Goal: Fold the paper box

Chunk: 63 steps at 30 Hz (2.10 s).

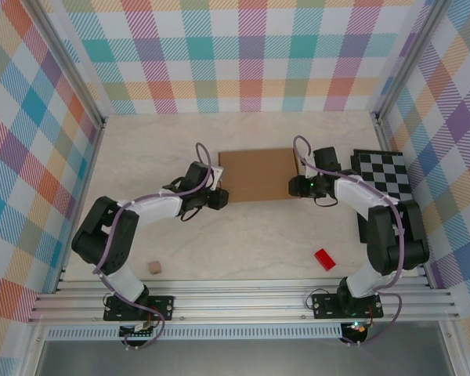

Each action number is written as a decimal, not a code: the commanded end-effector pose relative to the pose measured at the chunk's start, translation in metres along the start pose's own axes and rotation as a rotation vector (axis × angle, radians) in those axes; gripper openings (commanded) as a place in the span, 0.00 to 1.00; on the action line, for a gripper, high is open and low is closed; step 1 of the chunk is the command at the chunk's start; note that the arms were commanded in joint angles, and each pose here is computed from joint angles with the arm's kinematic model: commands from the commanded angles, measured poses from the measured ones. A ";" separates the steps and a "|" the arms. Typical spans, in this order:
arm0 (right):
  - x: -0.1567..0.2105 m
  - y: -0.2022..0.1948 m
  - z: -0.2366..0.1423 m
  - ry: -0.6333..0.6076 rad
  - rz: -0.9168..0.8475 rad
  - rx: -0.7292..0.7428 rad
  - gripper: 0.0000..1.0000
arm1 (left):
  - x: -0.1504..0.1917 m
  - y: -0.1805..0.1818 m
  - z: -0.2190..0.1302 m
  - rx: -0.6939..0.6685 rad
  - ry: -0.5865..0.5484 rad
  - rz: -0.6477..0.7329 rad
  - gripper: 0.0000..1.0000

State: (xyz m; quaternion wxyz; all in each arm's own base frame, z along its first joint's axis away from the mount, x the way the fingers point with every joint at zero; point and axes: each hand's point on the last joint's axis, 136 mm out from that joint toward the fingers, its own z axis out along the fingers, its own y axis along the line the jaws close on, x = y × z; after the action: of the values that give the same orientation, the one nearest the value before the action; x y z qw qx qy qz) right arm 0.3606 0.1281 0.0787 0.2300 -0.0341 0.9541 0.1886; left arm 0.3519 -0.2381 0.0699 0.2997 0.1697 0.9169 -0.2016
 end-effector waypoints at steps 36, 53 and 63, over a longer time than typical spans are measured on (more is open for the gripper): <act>0.000 -0.012 0.004 0.015 0.049 0.030 0.47 | -0.013 -0.003 -0.004 -0.002 0.024 -0.283 0.51; -0.005 -0.005 0.005 0.000 0.001 -0.011 0.39 | -0.022 -0.018 0.015 0.050 0.026 -0.226 0.41; -0.008 -0.015 0.003 0.011 -0.042 0.055 0.41 | -0.013 -0.005 0.022 -0.024 0.061 -0.130 0.41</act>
State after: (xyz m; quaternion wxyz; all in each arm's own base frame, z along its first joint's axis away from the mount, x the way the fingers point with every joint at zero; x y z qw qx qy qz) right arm 0.3652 0.1153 0.0715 0.2264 -0.0347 0.9592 0.1658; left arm 0.3659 -0.2525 0.0646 0.2544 0.0910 0.9381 -0.2167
